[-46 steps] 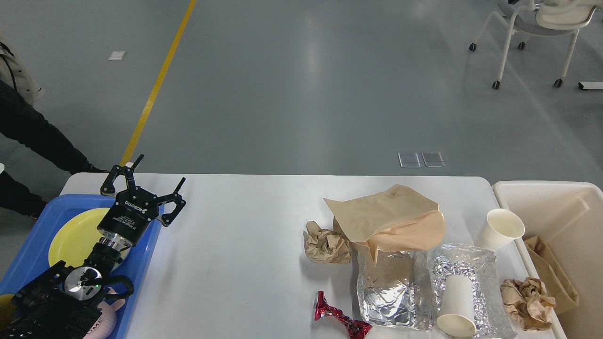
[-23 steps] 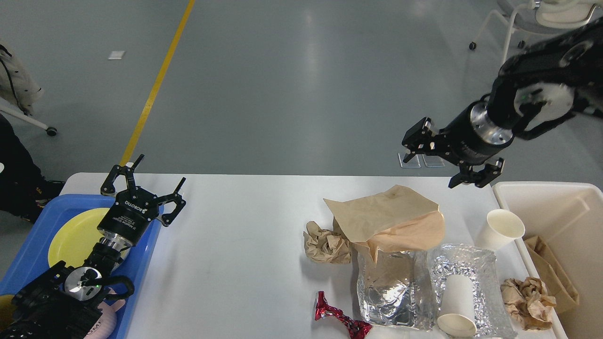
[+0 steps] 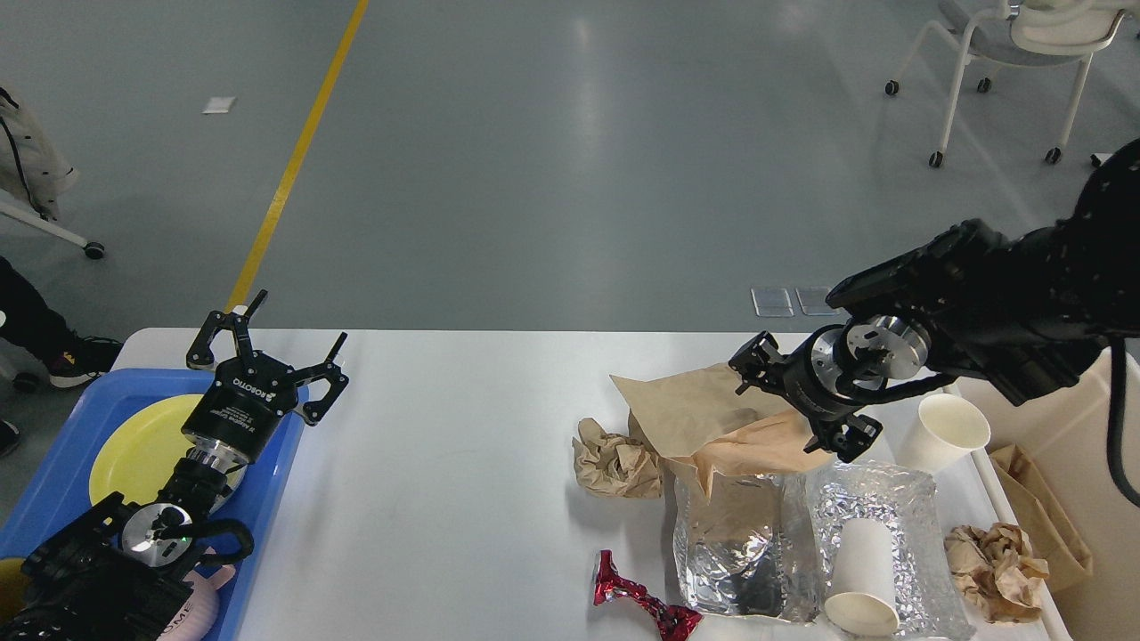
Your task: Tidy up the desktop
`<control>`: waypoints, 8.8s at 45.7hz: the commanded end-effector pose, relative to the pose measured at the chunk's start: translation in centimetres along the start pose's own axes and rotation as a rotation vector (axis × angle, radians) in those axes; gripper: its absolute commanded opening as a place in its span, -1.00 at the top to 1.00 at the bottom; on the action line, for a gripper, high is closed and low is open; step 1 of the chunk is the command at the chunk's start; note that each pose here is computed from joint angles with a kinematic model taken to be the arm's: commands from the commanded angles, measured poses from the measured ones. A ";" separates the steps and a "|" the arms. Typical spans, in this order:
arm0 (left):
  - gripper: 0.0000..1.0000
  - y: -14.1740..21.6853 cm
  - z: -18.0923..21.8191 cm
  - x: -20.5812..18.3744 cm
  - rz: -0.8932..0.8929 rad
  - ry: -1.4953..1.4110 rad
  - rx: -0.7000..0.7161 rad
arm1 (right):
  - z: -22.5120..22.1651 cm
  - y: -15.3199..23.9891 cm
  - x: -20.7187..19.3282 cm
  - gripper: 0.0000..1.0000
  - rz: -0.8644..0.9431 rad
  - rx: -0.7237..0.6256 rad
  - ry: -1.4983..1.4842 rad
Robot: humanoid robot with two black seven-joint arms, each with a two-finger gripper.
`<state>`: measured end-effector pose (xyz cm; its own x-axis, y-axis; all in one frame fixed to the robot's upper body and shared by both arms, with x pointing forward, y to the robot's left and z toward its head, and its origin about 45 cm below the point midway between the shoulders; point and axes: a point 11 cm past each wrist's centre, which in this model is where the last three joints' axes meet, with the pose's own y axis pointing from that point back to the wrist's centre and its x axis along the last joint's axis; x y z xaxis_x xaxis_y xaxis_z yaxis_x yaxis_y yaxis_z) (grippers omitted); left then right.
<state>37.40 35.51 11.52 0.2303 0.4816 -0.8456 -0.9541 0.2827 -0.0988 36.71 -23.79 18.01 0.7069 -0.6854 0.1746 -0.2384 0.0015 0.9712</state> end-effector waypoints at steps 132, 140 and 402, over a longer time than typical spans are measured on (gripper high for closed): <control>-0.99 0.0 -0.1 0.0 -0.001 0.001 0.002 | 22.9 1.8 19.3 -1.00 0.363 -0.139 0.281; -0.99 0.0 -0.1 0.0 0.001 0.002 0.002 | 11.4 13.6 16.9 -1.00 0.225 -0.013 0.457; -0.99 0.0 -0.1 0.0 -0.001 0.001 0.003 | 12.4 7.3 19.0 -1.00 0.109 -0.174 0.745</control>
<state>37.42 35.40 11.50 0.2312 0.4801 -0.8462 -0.9534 0.2851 -0.0987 40.01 -42.02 32.41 0.9647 0.0125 0.2631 -0.2621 0.1419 0.9545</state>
